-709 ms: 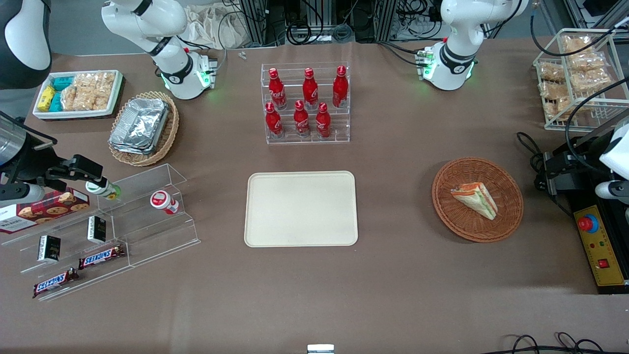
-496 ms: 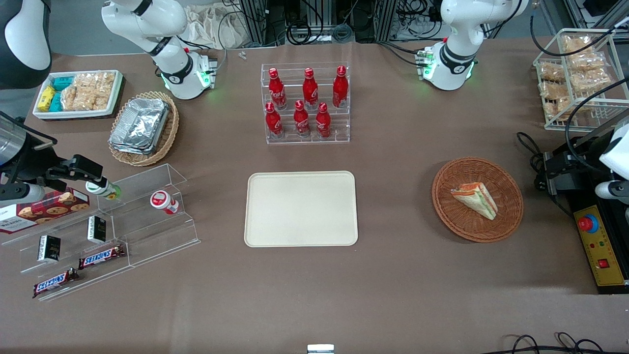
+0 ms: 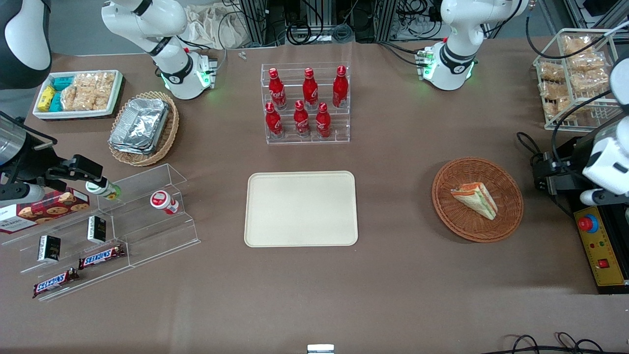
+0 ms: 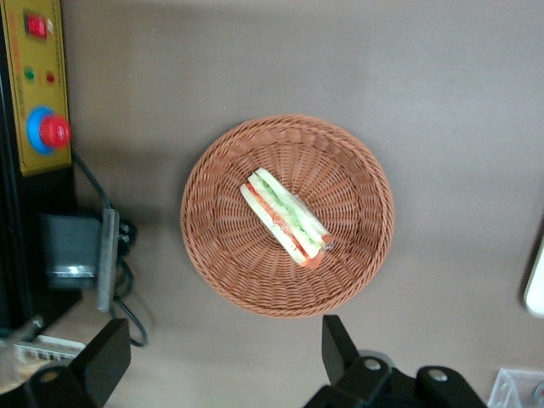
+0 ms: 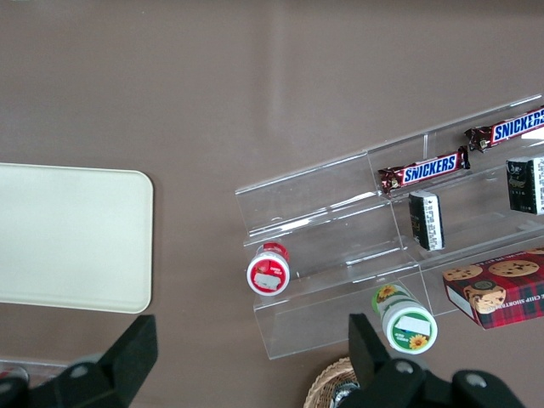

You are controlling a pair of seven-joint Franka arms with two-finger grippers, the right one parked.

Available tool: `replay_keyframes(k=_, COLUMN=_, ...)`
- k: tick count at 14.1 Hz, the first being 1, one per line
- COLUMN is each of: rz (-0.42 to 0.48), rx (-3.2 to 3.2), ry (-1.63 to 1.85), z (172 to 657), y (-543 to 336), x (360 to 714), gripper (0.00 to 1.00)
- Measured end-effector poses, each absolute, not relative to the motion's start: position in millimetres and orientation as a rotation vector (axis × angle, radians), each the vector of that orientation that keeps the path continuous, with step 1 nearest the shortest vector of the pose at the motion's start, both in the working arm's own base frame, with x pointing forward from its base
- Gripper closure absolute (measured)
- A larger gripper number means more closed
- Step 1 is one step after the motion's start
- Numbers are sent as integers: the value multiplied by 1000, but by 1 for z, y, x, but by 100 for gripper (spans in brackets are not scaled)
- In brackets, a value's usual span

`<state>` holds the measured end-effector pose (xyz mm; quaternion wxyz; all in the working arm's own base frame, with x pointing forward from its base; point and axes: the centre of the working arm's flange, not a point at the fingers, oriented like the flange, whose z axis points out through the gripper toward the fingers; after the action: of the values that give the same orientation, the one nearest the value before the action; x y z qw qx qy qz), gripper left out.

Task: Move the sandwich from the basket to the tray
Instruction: 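Move the left gripper down over the wrapped sandwich in the wicker basket, then close the left gripper on the wrapped sandwich's edge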

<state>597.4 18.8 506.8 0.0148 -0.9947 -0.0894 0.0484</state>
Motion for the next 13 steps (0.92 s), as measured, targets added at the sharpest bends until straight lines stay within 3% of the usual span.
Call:
replay_keyframes(k=7, rz=112, rx=-2968, ry=-899, z=392, y=-7, x=579, gripper=0)
replay_keyframes(k=13, rz=99, rx=-2871, ry=-1195, z=314, y=-10, x=558, gripper=1)
